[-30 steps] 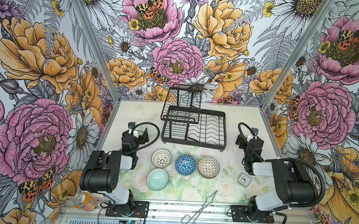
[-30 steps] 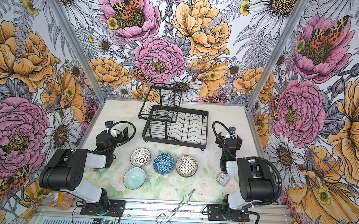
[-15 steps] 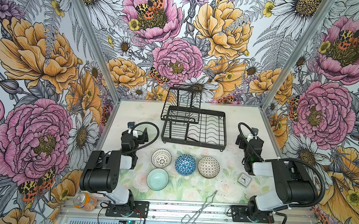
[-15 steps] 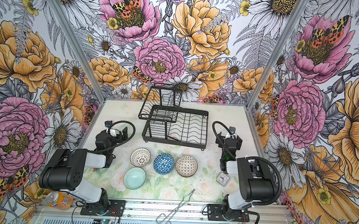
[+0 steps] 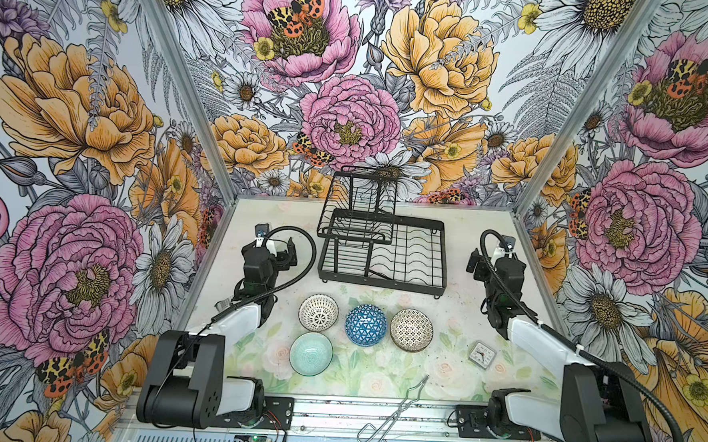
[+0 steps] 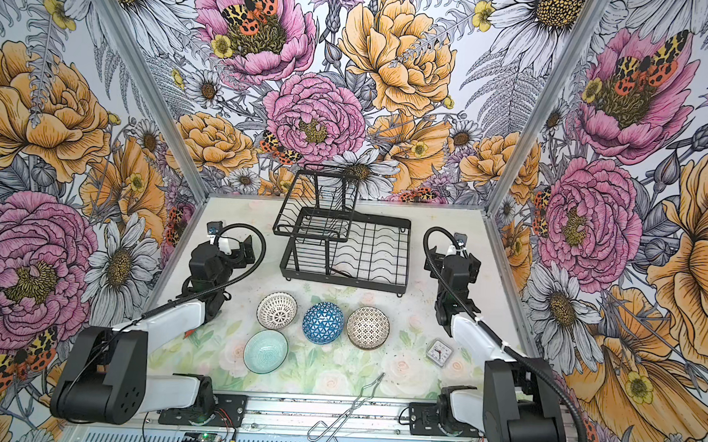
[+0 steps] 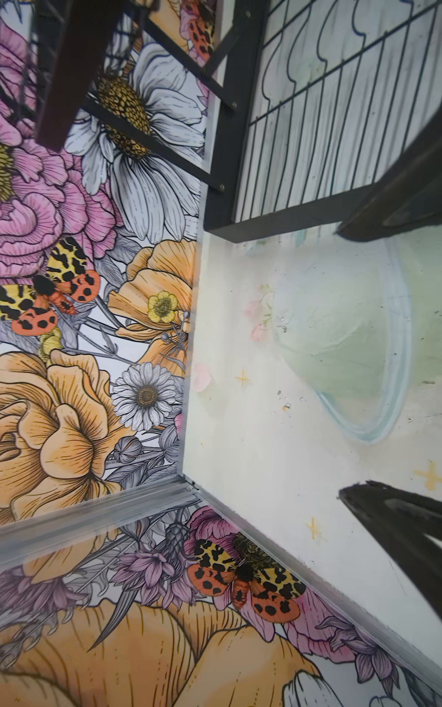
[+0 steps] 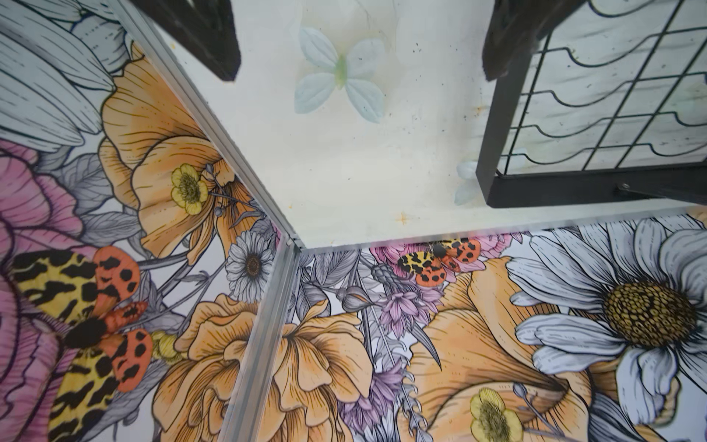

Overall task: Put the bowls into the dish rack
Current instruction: 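Move left gripper to the white maroon-patterned bowl while right arm reaches toward the rack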

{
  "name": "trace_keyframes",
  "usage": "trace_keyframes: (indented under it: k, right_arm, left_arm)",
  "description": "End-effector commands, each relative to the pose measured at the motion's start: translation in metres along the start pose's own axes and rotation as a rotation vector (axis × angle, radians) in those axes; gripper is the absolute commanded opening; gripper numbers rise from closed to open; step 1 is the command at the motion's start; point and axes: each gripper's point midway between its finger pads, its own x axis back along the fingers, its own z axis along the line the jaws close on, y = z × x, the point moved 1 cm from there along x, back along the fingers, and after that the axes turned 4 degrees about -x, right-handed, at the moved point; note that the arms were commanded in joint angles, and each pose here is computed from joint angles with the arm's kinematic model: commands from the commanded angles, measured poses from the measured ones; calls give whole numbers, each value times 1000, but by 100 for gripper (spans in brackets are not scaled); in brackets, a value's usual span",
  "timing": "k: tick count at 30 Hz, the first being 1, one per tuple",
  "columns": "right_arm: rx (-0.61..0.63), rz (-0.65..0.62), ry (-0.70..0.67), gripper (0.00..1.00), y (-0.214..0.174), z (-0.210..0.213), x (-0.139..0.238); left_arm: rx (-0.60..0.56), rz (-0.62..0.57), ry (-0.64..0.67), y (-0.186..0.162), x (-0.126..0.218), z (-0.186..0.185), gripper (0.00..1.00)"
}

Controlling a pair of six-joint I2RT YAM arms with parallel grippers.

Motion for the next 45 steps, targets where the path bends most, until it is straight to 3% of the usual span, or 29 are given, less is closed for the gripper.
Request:
trace_keyframes:
  k: [1, 7, 14, 19, 27, 39, 45]
  right_arm:
    - [40, 158, 12, 99, -12, 9, 21]
    - [17, 347, 242, 100, -4, 53, 52]
    - [-62, 425, 411, 99, 5, 95, 72]
    - [1, 455, 440, 100, -1, 109, 73]
    - [42, 547, 595, 99, -11, 141, 77]
    - [103, 596, 561, 100, -32, 163, 67]
    - [125, 598, 559, 100, -34, 166, 64]
  left_arm:
    - [37, 201, 58, -20, 15, 4, 99]
    - [64, 372, 38, -24, 56, -17, 99]
    - [132, 587, -54, -64, 97, -30, 99]
    - [136, 726, -104, -95, 108, -41, 99]
    - [119, 822, -161, -114, 114, -61, 99]
    - [41, 941, -205, -138, 129, -82, 98]
    - [36, 976, -168, -151, 127, -79, 90]
